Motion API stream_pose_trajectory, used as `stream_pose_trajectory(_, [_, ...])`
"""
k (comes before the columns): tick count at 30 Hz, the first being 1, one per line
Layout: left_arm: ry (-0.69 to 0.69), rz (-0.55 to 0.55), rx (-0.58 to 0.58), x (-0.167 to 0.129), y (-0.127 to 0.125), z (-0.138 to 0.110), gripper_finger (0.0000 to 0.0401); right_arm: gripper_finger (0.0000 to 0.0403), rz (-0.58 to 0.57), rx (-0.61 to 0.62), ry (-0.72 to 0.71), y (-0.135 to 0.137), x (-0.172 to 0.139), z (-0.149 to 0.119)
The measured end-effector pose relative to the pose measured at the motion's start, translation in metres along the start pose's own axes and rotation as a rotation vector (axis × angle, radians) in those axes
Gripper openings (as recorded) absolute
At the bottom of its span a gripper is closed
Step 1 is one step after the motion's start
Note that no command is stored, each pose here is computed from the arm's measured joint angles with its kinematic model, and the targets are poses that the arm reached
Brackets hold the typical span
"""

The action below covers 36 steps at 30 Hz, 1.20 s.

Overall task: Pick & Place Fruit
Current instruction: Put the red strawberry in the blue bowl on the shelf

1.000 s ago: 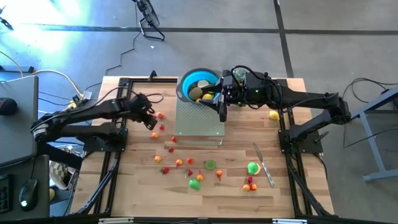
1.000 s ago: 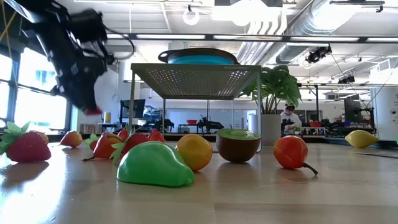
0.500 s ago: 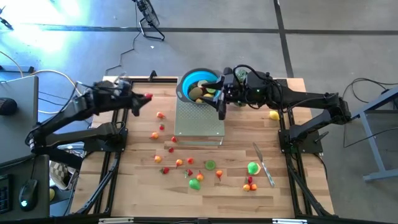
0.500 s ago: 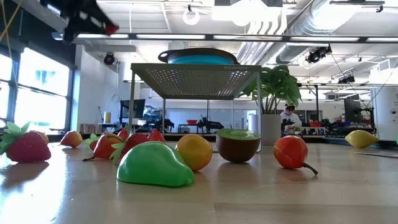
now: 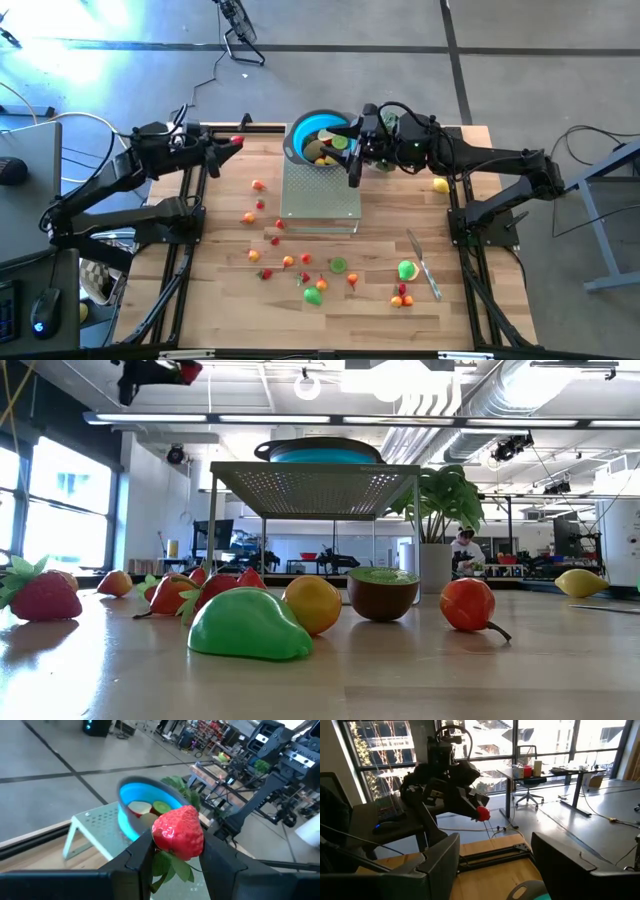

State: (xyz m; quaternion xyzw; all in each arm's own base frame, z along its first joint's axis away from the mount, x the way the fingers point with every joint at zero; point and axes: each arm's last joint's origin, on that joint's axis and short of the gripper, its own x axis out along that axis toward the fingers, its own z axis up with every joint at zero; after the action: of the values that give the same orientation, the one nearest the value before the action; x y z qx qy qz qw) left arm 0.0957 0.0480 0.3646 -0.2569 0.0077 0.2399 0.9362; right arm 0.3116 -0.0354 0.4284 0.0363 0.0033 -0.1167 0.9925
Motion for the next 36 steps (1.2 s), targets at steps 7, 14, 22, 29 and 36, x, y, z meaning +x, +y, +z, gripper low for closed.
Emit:
stream_pose_trajectory(7, [0.022, -0.086, 0.0, 0.026, -0.005, 0.003, 0.0123, 0.0239, 0.003, 0.0, 0.0, 0.001, 0.0, 0.0])
stream_pose_trajectory(14, [0.05, -0.107, -0.004, 0.051, -0.005, 0.002, 0.0123, 0.0239, 0.003, 0.002, 0.003, 0.001, 0.0, 0.0])
stream_pose_trajectory(22, [0.014, -0.134, -0.001, 0.08, -0.007, 0.004, 0.0123, 0.0239, 0.004, 0.013, -0.01, 0.001, -0.003, 0.003])
stream_pose_trajectory(29, [0.037, -0.119, 0.029, 0.111, -0.006, 0.004, 0.0123, 0.0239, 0.031, 0.015, -0.03, 0.007, -0.011, 0.008])
stream_pose_trajectory(36, [0.137, -0.052, 0.099, 0.15, -0.01, 0.015, 0.0123, 0.0239, 0.055, 0.012, -0.026, 0.014, -0.014, 0.009])
